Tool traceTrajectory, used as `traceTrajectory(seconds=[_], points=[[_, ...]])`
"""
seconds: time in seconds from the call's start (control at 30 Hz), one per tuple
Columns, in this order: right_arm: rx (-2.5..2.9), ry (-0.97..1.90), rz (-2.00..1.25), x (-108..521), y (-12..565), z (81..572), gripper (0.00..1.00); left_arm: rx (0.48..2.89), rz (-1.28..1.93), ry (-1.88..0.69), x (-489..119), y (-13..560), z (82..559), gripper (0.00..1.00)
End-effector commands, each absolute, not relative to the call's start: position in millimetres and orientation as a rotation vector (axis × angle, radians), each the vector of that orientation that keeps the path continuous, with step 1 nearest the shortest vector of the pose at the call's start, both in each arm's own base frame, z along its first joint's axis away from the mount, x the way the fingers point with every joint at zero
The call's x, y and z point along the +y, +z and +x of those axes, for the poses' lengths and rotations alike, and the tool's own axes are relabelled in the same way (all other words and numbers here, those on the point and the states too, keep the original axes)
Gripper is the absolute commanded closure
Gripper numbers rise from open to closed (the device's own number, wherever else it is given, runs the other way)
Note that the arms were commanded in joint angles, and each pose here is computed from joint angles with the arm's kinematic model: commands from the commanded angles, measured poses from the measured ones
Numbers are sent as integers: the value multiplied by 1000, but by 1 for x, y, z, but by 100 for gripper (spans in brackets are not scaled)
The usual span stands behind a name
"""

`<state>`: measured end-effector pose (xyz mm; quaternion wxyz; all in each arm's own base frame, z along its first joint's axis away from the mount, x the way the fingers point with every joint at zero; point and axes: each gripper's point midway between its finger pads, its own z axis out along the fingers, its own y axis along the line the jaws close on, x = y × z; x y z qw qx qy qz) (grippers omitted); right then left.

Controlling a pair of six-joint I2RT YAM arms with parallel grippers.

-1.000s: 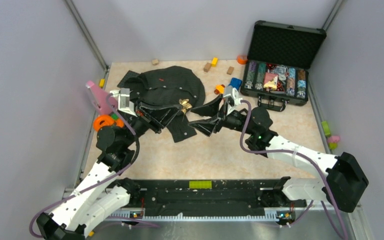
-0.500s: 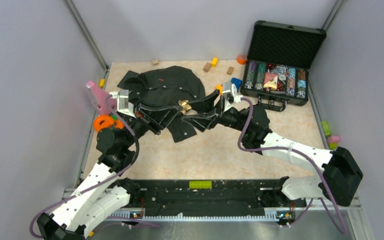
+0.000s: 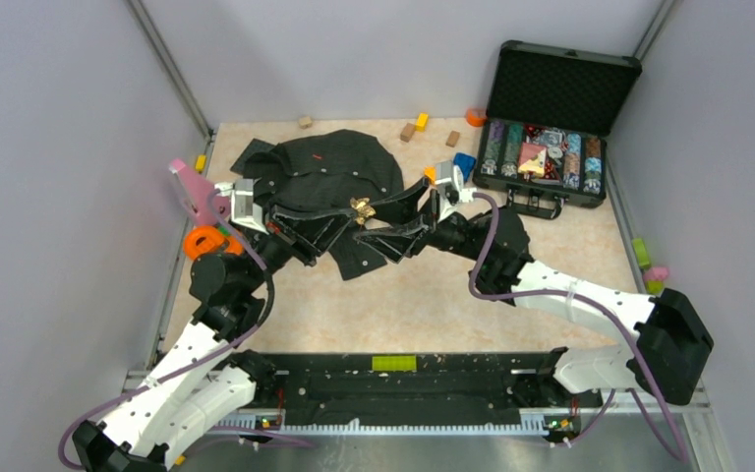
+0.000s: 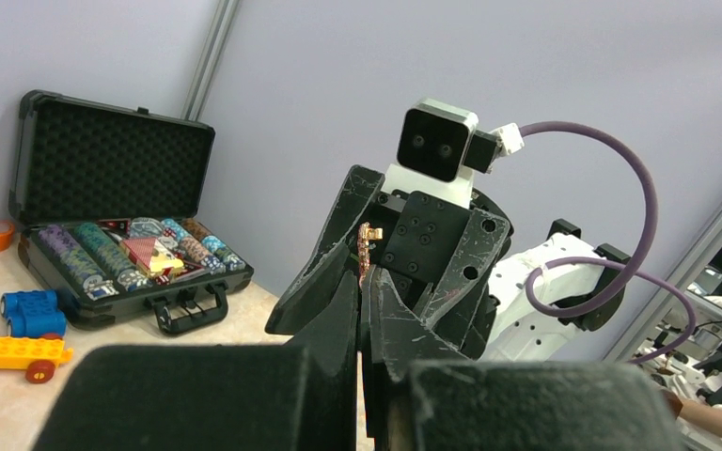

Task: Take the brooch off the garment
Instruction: Close the brooch.

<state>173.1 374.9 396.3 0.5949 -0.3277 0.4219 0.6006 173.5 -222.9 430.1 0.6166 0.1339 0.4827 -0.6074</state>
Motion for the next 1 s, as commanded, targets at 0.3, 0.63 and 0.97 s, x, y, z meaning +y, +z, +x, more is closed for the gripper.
traceTrajectory(seconds=[0.3, 0.63, 0.97], points=[[958, 1387, -775, 363, 432, 158, 67, 1175, 468, -1425, -236, 410, 158, 100], [1044, 1397, -806, 349, 412, 145, 71, 1227, 448, -1515, -242, 390, 155, 100], [1068, 1399, -850, 337, 394, 130, 50, 1299, 261, -1593, -243, 392, 173, 100]])
